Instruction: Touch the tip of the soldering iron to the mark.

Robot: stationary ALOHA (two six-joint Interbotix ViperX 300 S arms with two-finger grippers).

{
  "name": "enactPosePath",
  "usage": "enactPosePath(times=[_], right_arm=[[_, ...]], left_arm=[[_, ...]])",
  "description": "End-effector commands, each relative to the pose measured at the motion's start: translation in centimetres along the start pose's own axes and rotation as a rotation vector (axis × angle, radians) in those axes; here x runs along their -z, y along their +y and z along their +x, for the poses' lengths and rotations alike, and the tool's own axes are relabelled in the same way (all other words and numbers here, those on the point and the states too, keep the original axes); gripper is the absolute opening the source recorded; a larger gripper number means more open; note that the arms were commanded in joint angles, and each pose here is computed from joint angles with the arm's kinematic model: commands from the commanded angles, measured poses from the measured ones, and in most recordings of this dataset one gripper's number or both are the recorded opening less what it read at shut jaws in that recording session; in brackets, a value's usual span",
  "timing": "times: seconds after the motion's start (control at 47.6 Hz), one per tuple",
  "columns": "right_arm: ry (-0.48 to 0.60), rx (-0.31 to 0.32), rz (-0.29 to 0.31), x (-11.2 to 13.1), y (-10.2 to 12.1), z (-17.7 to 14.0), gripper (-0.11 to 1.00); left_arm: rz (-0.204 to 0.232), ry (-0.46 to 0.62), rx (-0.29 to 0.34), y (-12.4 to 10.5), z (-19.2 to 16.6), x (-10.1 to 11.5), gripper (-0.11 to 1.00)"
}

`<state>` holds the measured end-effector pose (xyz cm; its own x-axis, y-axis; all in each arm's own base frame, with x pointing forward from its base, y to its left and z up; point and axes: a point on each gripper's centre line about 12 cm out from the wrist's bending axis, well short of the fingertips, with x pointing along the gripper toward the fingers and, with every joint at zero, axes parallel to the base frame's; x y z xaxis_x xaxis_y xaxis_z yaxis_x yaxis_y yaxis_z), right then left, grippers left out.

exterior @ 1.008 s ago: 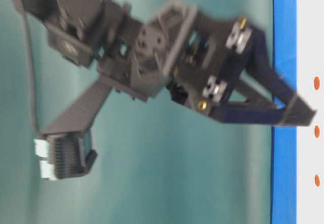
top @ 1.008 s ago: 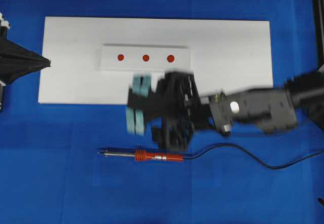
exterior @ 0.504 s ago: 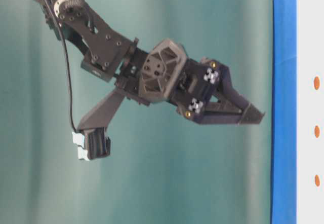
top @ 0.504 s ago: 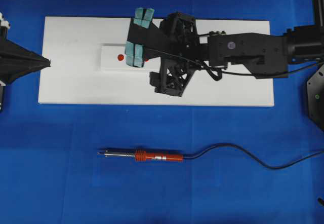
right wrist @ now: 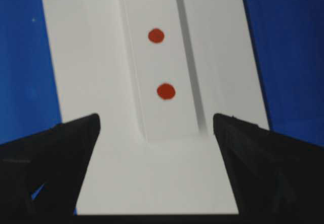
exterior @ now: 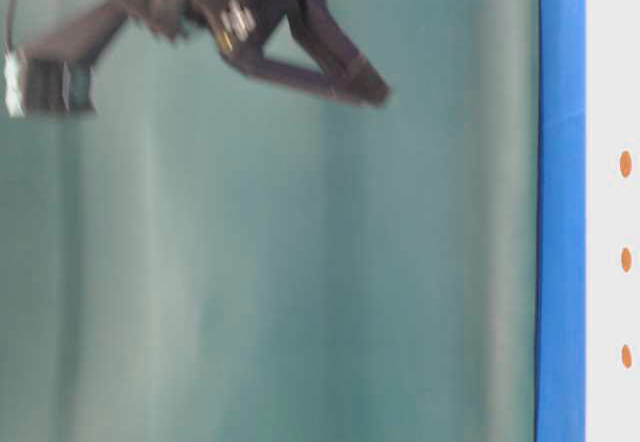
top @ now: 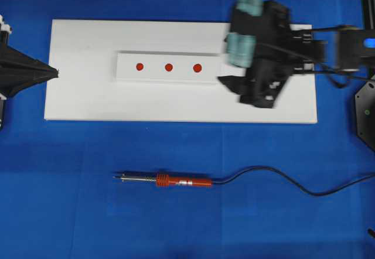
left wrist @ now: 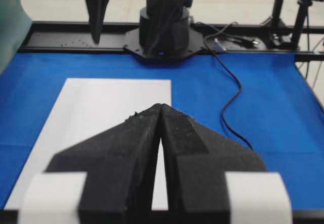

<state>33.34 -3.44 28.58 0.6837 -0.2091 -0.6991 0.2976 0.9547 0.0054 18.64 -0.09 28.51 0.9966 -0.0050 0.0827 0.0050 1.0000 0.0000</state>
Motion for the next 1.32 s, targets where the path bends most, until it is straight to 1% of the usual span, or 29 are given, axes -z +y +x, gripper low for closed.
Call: enactPosePath(times=[0.0,0.147,0.315,0.462,0.525,0.63,0.756,0.924,1.302], right_arm=[[-0.081,-0.024,0.013,0.3,-0.5,-2.8,0.87],[-0.152,-0.045,0.022,1.8,-1.2,-5.6,0.87],[-0.243,-0.073,0.023,4.6,-2.1,-8.2,0.87],[-0.339,-0.107,0.016,7.3,-2.7,-9.6,0.86],[-0.394,-0.125,0.02,8.5,-2.9,-10.3,0.86],[-0.45,-0.141,0.025,10.2,-3.3,-11.1,0.86],[-0.473,-0.147,0.026,11.8,-3.6,-11.2,0.86],[-0.453,-0.148,0.027,13.3,-3.7,-10.3,0.85],[-0.444,-0.147,0.025,13.6,-3.7,-9.9,0.83]], left_arm=[[0.001,-0.017,0.0,0.0,0.2,-0.6,0.0],[0.001,-0.017,0.0,0.0,0.2,-0.6,0.0],[0.001,-0.012,0.0,0.0,0.2,-0.5,0.0],[0.001,-0.017,0.002,0.0,0.2,-0.6,0.0],[0.001,-0.02,0.002,0.0,0.2,-0.6,0.0],[0.0,-0.017,0.0,0.0,0.2,-0.5,0.0],[0.0,-0.018,0.0,0.0,0.1,-0.5,0.0],[0.0,-0.017,0.0,0.0,0.1,-0.5,0.0],[0.0,-0.014,0.0,0.0,0.1,-0.4,0.0]])
